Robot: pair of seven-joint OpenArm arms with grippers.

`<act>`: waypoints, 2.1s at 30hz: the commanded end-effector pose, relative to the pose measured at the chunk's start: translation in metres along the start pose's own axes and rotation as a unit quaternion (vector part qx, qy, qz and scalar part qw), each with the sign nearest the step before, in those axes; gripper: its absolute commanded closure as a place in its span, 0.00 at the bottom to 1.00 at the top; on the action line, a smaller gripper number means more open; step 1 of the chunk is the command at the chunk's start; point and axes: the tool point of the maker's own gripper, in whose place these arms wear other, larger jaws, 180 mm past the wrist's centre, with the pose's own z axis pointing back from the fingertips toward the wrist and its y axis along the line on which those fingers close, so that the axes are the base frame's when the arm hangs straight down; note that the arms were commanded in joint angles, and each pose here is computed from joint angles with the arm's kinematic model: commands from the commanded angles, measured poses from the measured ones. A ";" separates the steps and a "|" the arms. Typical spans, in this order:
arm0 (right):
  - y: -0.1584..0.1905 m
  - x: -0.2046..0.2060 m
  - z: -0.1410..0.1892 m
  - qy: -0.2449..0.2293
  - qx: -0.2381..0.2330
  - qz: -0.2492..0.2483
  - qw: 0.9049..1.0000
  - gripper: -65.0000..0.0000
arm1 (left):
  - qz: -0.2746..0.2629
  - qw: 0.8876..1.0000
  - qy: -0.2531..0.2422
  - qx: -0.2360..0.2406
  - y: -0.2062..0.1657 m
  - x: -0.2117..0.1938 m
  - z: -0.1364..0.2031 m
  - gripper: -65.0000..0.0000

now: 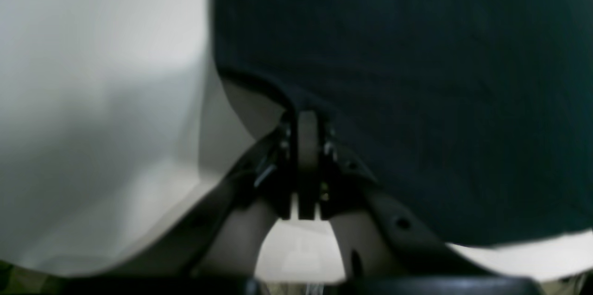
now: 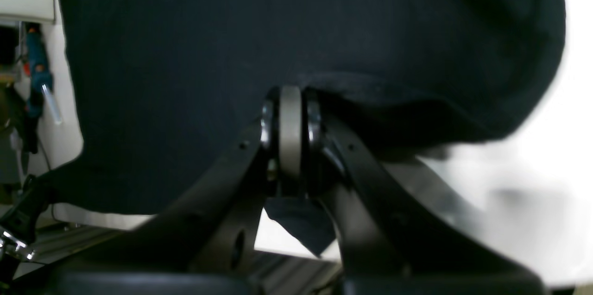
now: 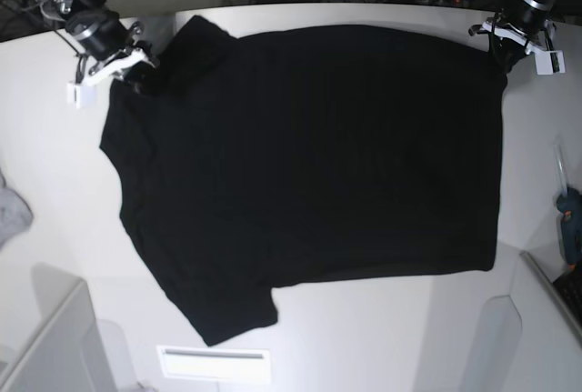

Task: Fold the T-shirt properly
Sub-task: 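Lift the shirt edge with both grippers and fold it over the body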

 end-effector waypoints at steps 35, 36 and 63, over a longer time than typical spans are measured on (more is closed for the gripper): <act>0.045 0.112 -0.089 -0.025 0.044 0.001 0.999 1.00 | 0.016 0.996 -0.061 0.064 0.019 0.080 -0.055 1.00; 0.047 0.112 -0.092 -0.022 0.044 -0.006 0.999 1.00 | 0.017 0.996 -0.062 0.063 0.019 0.082 -0.056 1.00; 0.034 0.129 -0.105 -0.048 0.004 -0.004 0.999 1.00 | -0.018 0.996 -0.010 0.089 0.017 0.092 -0.109 1.00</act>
